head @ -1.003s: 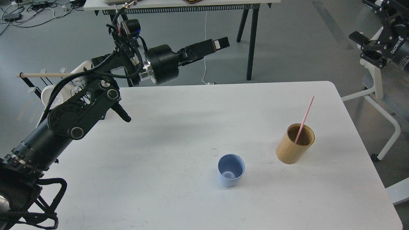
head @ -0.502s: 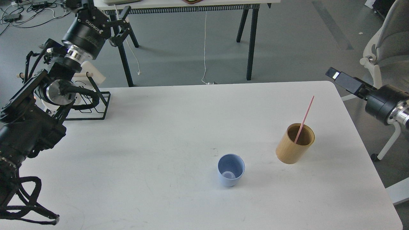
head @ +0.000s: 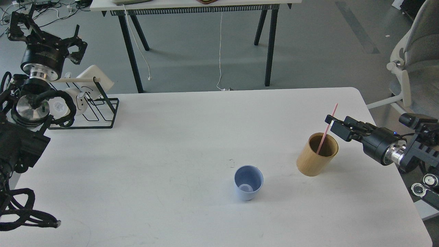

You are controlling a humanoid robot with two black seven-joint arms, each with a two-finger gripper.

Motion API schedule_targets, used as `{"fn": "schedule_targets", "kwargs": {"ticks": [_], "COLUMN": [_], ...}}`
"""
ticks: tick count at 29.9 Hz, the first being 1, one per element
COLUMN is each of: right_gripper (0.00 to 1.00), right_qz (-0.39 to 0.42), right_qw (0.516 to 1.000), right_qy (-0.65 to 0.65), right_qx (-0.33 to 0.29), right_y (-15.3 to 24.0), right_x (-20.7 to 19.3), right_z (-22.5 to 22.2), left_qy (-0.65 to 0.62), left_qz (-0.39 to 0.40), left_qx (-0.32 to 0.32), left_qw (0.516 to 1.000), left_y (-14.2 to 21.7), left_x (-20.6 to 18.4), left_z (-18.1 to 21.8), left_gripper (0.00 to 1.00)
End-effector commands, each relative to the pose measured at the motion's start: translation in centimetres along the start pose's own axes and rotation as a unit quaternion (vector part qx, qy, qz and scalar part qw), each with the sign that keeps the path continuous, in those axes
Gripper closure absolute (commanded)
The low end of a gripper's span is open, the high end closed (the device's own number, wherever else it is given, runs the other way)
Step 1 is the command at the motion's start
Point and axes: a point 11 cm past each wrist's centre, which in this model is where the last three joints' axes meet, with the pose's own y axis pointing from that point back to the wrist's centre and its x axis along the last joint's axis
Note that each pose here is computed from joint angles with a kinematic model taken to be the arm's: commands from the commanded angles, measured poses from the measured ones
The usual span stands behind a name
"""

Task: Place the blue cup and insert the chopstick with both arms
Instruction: 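Grasp the pink stick in the tan cup with the right gripper, then lift the pink stick up out of the tan cup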

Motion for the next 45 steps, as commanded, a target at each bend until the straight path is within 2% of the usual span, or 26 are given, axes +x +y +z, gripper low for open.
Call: {"fn": "schedule_targets", "kwargs": {"ticks": [1,5,13,17,21,26,32,39,42,45], "right_gripper": [0.40,0.58,0.87,0.93,0.94,0.94,0.93,0.93,0.94,0.94], "right_qz": [-0.015,-0.030,-0.036,-0.036,-0.033,-0.016,0.024,0.112,0.114,0.085], "right_qw": [1.000,0.999,0.998,0.998,0.998,0.997,0.990,0.981,0.982,0.980], "right_qy": [0.010,0.019,0.040,0.040,0.045,0.075,0.136,0.143,0.111,0.065], "right_qx": [0.006,0.012,0.011,0.013,0.018,0.027,0.028,0.075,0.104,0.166], "right_y": [-0.5,-0.8,-0.8,-0.8,-0.4,1.2,4.8,5.0,3.9,1.3], "right_x": [-0.8,-1.3,-1.2,-1.2,-0.6,2.6,9.1,16.0,16.4,13.8], "right_z": [-0.5,-0.8,-0.9,-1.0,-1.3,-1.9,-2.9,-7.3,-9.2,-12.8], "left_qy": [-0.002,-0.001,0.007,0.008,0.008,0.007,0.006,0.005,0.004,0.003], "left_qz": [0.004,0.003,0.000,0.001,-0.001,0.000,0.000,0.000,-0.001,0.000], "left_qx": [0.003,-0.001,-0.004,-0.003,-0.004,-0.004,-0.005,-0.005,-0.005,-0.006], "left_qw": [1.000,1.000,1.000,1.000,1.000,1.000,1.000,1.000,1.000,1.000], "left_y": [-0.4,-0.5,-0.5,-0.4,-0.5,-0.5,-0.4,-0.5,-0.5,-0.5], "left_x": [0.0,-0.1,-0.4,-0.3,-0.4,-0.4,-0.3,-0.4,-0.4,-0.3], "left_z": [0.3,0.5,0.3,0.0,0.1,0.2,0.3,0.4,0.6,0.7], "left_gripper": [0.00,0.00,0.00,0.00,0.00,0.00,0.00,0.00,0.00,0.00]}}
